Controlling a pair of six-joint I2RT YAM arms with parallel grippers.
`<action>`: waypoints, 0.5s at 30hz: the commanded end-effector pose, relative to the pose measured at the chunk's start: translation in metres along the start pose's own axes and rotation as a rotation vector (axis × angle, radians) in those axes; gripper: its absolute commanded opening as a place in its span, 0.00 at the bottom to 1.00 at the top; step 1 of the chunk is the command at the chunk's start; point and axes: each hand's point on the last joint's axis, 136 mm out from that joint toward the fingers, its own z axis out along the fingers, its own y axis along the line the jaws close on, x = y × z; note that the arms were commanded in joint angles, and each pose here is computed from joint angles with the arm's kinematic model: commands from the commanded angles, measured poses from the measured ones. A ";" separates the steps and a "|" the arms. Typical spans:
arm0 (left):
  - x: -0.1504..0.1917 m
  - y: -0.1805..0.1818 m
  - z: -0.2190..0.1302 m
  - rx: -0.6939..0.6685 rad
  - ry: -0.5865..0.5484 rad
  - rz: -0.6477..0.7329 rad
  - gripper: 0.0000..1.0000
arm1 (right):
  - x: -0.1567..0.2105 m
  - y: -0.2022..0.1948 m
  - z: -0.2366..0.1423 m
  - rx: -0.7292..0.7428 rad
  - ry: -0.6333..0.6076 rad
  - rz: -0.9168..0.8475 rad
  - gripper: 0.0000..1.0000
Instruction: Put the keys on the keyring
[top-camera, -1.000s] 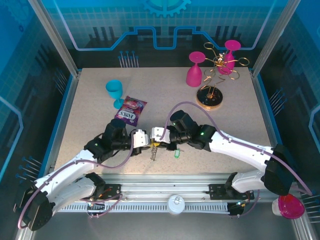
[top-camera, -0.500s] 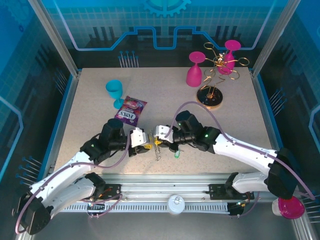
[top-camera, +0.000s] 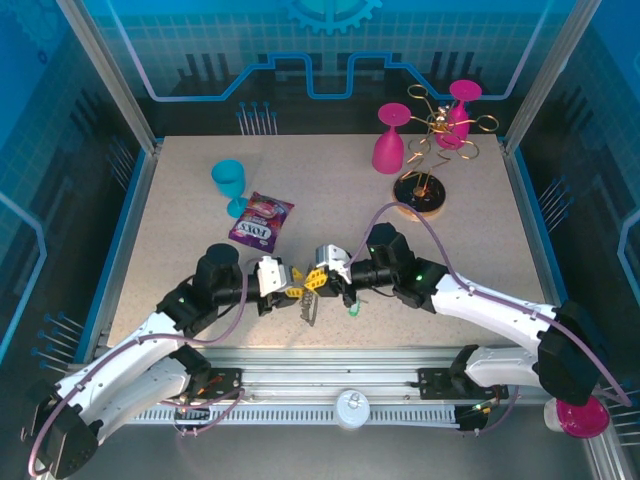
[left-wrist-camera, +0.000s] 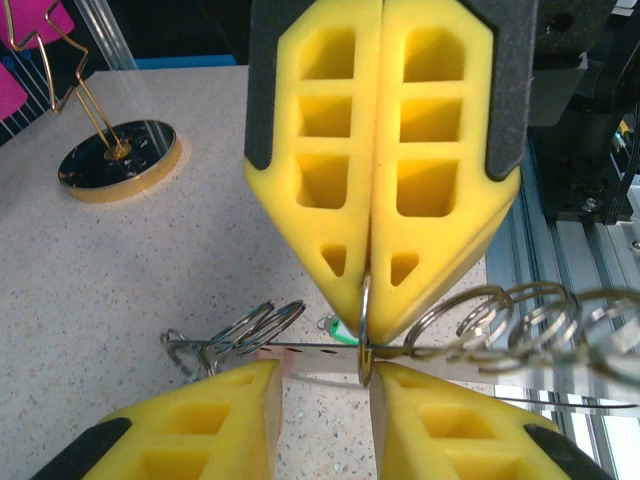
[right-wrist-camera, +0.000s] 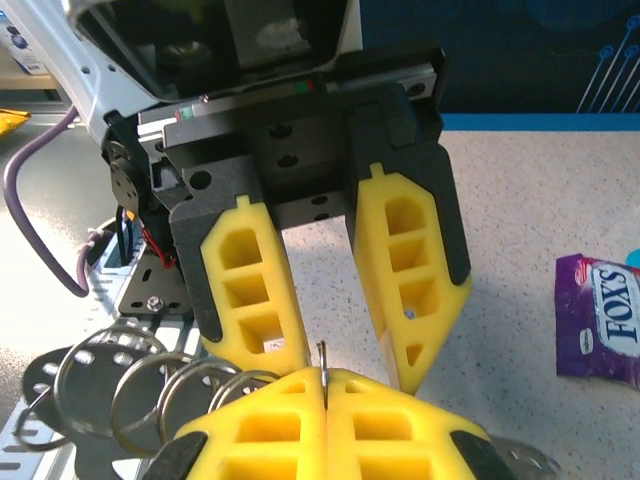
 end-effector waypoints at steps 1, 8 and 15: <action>-0.009 -0.010 0.000 0.048 -0.054 0.004 0.27 | -0.007 0.002 0.002 -0.026 -0.038 -0.006 0.00; -0.012 -0.013 0.000 0.068 -0.071 0.011 0.22 | 0.002 0.003 0.007 -0.027 0.003 -0.010 0.00; -0.013 -0.012 0.001 0.071 -0.069 0.044 0.12 | 0.015 0.010 0.013 -0.062 0.068 -0.001 0.00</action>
